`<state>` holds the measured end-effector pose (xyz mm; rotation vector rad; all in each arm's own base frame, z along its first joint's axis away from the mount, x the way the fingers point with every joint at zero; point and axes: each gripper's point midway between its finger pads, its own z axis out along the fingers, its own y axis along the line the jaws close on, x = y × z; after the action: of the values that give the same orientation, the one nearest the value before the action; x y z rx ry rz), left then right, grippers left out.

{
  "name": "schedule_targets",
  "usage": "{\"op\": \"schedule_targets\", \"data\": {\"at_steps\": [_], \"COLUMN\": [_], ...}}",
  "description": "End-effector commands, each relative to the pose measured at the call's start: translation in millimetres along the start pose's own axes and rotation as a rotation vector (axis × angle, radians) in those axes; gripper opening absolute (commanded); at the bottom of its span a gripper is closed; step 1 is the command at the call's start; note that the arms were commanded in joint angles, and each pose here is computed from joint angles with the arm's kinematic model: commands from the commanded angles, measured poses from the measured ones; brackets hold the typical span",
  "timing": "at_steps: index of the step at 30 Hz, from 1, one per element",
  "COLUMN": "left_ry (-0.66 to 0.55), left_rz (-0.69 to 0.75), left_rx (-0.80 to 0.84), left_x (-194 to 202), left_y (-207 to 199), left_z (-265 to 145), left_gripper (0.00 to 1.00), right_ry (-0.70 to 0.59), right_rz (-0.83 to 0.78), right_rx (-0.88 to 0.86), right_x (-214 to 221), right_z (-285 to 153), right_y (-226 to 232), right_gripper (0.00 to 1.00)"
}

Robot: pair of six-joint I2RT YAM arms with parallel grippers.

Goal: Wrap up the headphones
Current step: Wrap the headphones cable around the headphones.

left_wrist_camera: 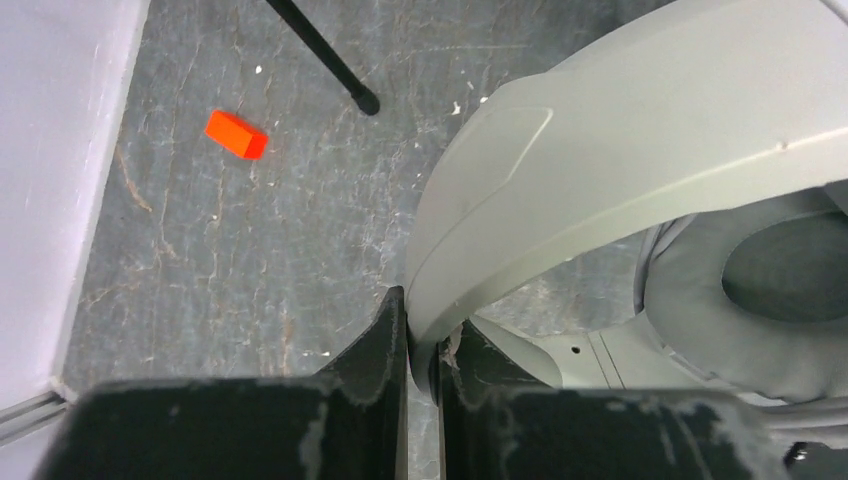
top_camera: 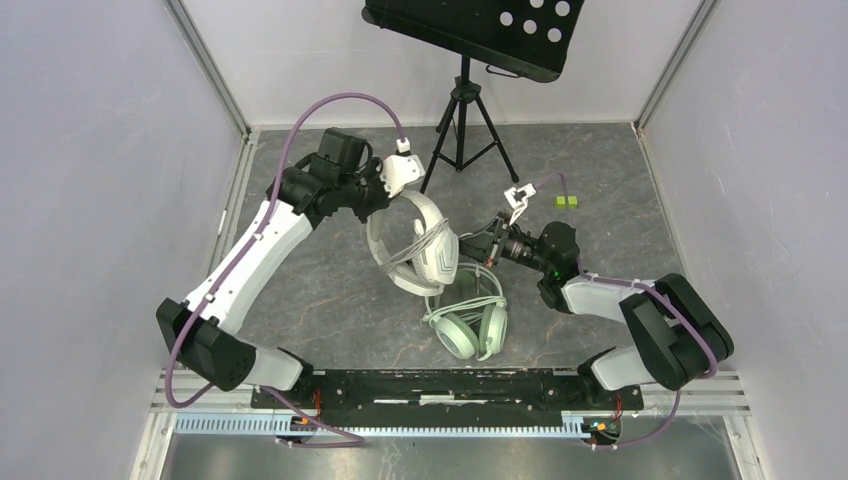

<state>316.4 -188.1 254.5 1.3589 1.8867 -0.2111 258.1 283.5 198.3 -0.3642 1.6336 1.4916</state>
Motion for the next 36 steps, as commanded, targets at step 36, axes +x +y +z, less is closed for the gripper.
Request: {"op": "schedule_targets", "data": {"at_steps": [36], "left_ry": [0.314], "left_rz": [0.196], "left_rx": [-0.324], "left_x": [44.0], "left_y": [34.1], "left_z": [11.9], "left_gripper": [0.02], "right_ry": [-0.264], "right_rz": [0.222], "right_rx": [-0.222], "right_x": [-70.4], "right_z": [13.4], "right_y": [57.3], "right_gripper": [0.03]}}
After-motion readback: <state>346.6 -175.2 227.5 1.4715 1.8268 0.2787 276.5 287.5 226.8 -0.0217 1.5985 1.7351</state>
